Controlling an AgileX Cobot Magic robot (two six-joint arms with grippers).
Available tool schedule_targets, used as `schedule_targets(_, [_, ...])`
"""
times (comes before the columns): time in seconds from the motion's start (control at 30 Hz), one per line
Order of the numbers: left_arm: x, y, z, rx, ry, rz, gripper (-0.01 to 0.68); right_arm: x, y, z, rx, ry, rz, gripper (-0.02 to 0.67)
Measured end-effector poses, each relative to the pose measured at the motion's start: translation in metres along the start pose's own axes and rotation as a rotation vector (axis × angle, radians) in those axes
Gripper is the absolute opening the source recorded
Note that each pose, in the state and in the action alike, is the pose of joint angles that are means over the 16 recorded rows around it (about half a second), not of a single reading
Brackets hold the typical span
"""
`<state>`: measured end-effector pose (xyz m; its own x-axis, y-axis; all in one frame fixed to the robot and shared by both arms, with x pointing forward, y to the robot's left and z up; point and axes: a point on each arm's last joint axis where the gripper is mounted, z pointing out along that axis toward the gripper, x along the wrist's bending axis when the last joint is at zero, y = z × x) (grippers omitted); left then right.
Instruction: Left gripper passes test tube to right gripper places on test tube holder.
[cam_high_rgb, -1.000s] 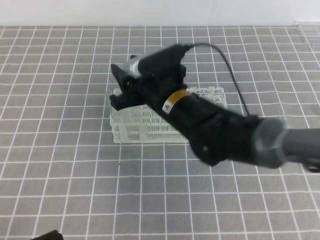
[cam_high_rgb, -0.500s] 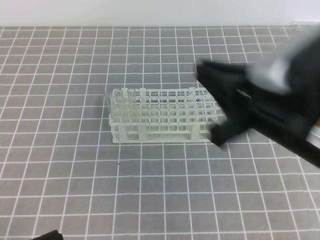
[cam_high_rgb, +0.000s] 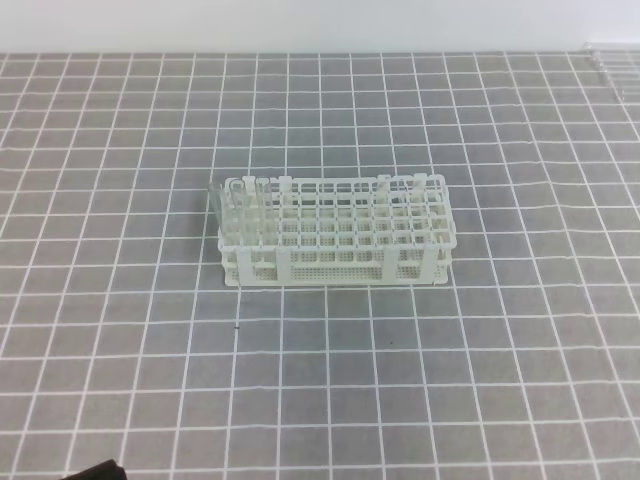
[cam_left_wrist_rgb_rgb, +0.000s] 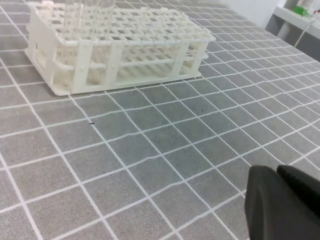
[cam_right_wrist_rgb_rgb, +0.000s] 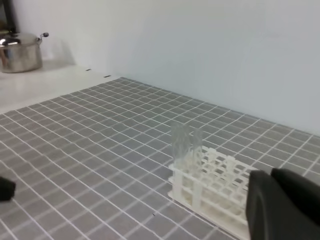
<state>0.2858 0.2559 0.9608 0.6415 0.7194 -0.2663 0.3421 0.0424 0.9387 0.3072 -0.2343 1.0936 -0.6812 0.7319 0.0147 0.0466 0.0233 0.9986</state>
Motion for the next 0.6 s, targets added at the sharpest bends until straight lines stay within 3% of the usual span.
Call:
schedule_targets(0.17, [0.000,0.000,0.000,0.000,0.000,0.000,-0.001,-0.008,-0.031,-0.018,-0.012,-0.096,0.035,-0.013])
schedule_targets(0.6, [0.000,0.001,0.000,0.000,0.001,0.000,-0.001,-0.028,-0.097,-0.037,-0.060,-0.481,0.190,-0.013])
